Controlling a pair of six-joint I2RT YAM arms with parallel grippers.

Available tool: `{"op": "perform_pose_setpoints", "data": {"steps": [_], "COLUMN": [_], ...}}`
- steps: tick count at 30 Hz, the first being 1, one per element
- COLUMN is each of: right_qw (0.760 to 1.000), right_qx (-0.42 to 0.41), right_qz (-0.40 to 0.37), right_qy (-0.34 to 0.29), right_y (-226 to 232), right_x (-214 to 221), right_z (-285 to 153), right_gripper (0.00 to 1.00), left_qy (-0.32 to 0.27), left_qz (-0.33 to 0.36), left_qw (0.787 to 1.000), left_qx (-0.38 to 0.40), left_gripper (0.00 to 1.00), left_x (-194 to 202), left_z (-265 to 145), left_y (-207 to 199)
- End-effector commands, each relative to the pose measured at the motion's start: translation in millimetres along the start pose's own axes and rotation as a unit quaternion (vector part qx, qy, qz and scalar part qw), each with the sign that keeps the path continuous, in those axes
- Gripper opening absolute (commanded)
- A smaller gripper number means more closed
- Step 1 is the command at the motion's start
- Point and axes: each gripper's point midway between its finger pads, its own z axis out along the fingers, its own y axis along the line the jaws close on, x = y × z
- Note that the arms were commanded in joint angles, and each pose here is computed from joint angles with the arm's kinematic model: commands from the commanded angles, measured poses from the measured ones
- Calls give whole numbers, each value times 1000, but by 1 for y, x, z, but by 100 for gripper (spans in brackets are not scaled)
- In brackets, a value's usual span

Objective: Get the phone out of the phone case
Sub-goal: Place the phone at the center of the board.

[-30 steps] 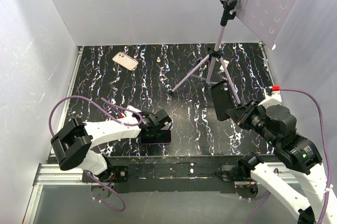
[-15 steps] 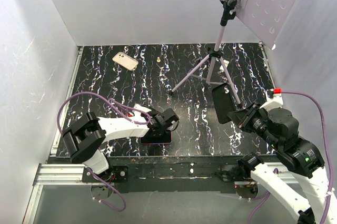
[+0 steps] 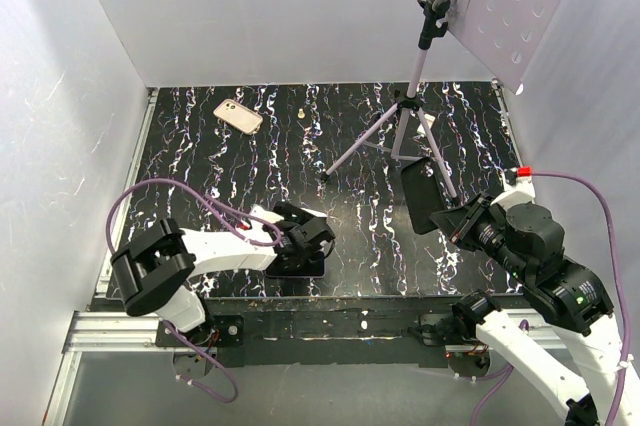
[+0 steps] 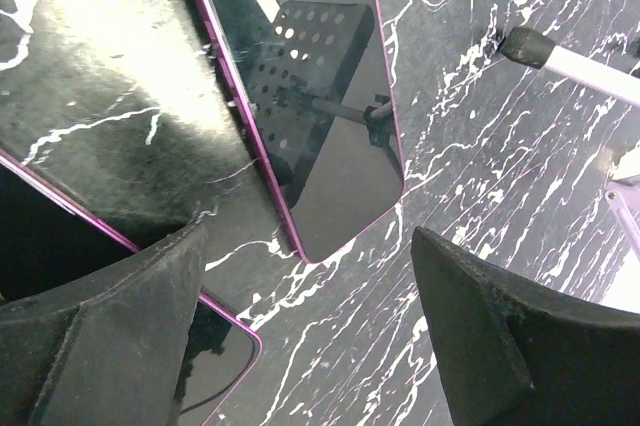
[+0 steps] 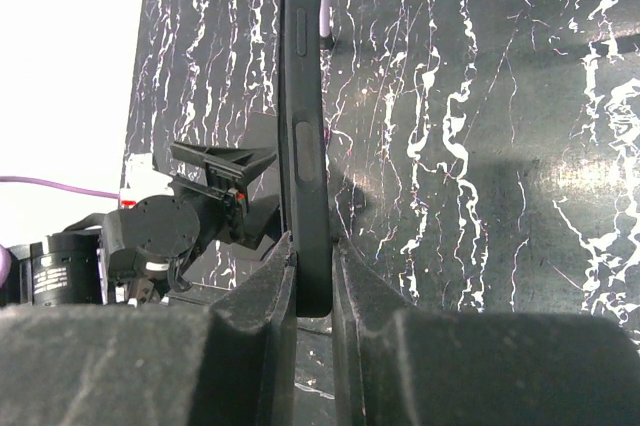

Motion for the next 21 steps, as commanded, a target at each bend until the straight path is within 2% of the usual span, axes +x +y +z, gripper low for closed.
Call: {"op": "perform_pose_setpoints", "data": {"steps": [1,3,6,9,10,11,12,13,15,17,18,21], "right_qw": [999,999,999,999,998,996,991,984,971,956,947,928], "right_qx": [-25,-25,-26,-39,-55,-82,-113,-148,-197,-239,-257,-295], "right_qz": [5,5,6,-7,-24,-39,-56,-71,-94,-115,-120,-131], "right_qy": [-22,-19,-18,-6,5,22,39,66,98,130,148,187], "right_y": [14,14,13,17,22,31,40,50,61,69,72,77], "right_x": [-12,-10,-9,-4,0,6,13,25,39,52,60,75], "right_z": [2,4,6,13,16,19,20,19,17,10,8,2], "right_gripper": [1,1,1,1,1,1,1,1,1,1,1,1], "left_qy": [2,13,21,12,3,0,-2,8,88,155,190,244], "left_qz": [-268,-197,-108,-14,50,84,147,167,245,292,316,384], "left_qw": [964,980,992,989,984,973,957,932,871,808,768,684], "left_qx": [1,22,70,146,173,215,252,321,418,488,524,569], "left_gripper": [84,83,85,87,88,90,92,92,92,92,92,91], "left_x": [-19,-23,-32,-48,-52,-55,-55,-54,-39,-35,-32,-33], "left_z": [-16,-29,-46,-57,-63,-75,-83,-101,-132,-161,-177,-204], "left_y": [-11,-19,-34,-59,-68,-86,-97,-123,-140,-143,-141,-129]}}
